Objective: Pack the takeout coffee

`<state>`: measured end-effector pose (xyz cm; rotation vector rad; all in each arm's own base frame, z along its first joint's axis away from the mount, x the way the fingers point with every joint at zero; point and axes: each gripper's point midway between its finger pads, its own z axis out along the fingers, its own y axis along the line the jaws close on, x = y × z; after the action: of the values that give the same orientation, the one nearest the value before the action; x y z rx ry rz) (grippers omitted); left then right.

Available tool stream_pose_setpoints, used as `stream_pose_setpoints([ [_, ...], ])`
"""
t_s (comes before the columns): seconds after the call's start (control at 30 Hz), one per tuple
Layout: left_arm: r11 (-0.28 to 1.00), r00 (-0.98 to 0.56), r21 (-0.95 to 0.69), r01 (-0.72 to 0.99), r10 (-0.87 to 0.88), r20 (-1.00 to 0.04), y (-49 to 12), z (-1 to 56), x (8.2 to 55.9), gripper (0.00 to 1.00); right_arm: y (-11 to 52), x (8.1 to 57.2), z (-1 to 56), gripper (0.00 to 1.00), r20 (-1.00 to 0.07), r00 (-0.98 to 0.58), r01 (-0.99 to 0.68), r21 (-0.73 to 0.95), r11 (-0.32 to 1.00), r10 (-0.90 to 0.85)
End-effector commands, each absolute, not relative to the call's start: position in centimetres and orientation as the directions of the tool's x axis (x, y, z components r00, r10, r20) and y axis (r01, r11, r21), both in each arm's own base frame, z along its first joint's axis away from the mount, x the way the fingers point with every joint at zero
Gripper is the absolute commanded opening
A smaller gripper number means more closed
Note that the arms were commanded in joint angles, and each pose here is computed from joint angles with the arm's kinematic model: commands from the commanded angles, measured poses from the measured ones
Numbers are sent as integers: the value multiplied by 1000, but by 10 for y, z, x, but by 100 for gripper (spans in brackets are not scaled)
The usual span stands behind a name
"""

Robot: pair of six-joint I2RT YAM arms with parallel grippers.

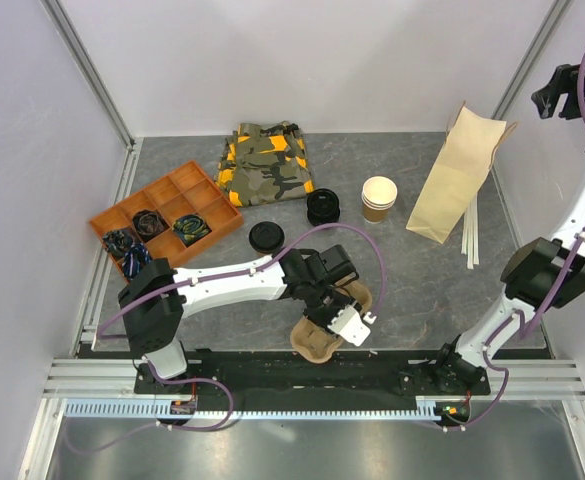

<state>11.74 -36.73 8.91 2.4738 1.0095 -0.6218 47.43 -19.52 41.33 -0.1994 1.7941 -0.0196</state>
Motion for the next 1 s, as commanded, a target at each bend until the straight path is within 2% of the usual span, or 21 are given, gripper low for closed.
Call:
stream_pose_setpoints([
  [0.0, -647, 623, 201, 735, 529, -576, -371, 106, 109, 35, -194, 501, 427, 77, -979, -73, -215, -168, 962, -188],
  [0.37, -638, 605, 184, 748, 542, -583, -365, 103, 105, 35, -170, 533, 369, 77, -977, -97, -408, -138, 903, -192],
  [0.6, -633, 601, 185, 752, 542, -588, -366, 104, 104, 35, -142, 534, 319, 72, -919, -197, -486, -211, 848, -342],
  [0.97, -636, 604, 190, 748, 534, -591, -366, 106, 104, 36, -147, 520, 268, 64, -812, -307, -551, -273, 789, -496],
])
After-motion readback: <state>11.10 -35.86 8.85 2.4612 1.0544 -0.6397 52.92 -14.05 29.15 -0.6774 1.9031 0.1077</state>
